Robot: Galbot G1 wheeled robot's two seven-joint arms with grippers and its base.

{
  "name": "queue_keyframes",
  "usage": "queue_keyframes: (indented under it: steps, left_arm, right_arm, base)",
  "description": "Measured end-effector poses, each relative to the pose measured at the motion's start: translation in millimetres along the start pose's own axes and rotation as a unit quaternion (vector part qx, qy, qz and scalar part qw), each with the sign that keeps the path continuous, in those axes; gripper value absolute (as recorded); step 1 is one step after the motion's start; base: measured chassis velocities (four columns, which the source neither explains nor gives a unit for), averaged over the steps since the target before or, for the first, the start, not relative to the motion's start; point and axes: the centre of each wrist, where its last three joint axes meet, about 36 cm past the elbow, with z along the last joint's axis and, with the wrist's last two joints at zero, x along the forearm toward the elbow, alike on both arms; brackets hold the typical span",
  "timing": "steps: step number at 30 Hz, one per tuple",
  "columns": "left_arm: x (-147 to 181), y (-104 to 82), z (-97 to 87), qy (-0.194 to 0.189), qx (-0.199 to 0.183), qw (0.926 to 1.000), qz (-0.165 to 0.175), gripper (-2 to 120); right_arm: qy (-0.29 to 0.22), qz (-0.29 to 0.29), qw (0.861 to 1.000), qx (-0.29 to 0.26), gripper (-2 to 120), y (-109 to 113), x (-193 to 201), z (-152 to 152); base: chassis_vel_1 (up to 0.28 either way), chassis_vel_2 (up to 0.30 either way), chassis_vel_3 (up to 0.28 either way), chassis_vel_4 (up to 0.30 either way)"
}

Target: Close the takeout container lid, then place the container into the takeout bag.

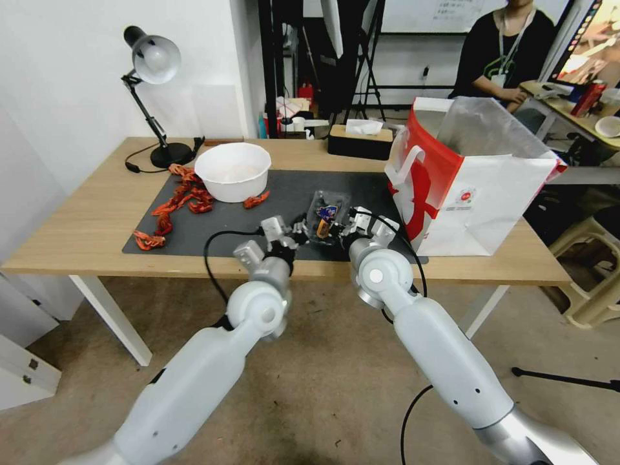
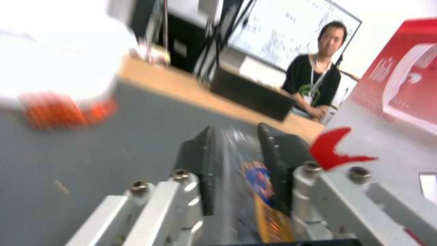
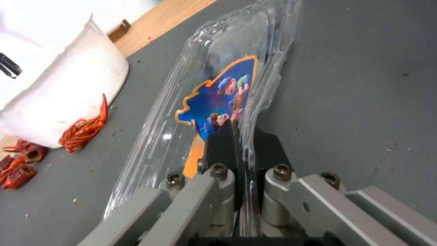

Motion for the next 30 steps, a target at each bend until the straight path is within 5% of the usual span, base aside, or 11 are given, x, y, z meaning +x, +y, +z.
queue_keyframes:
  steps: [4, 6, 11, 18, 30]
  left_arm:
    - [26, 25.3, -10.2, -0.044, -0.099, 0.9941, 0.002, 48]
    - [26, 25.3, -10.2, -0.044, -0.099, 0.9941, 0.002, 48]
    - [56, 43.6, -16.3, -0.073, -0.17, 0.9825, -0.016, 72]
    - [90, 66.6, -12.6, -0.072, -0.205, 0.9743, -0.06, 98]
    - [139, 97.0, 7.8, -0.066, -0.208, 0.9709, -0.098, 100]
  right_arm:
    - [-0.001, 0.0, 1.0, 0.002, 0, 0, 1, 0]
    - [-0.001, 0.0, 1.0, 0.002, 0, 0, 1, 0]
    - [-0.003, 0.0, 1.0, 0.004, 0, -1, 2, -1]
    - [-0.005, 0.001, 1.0, 0.006, 0, -2, 3, -2]
    - [-0.006, -0.002, 1.0, 0.007, 0, -1, 3, -2]
  base:
    - [0.0, 0.0, 0.0, 0.0]
    - [0.0, 0.0, 0.0, 0.0]
    - [0.0, 0.0, 0.0, 0.0]
    - [0.0, 0.0, 0.0, 0.0]
    - [0.0, 0.0, 0.0, 0.0]
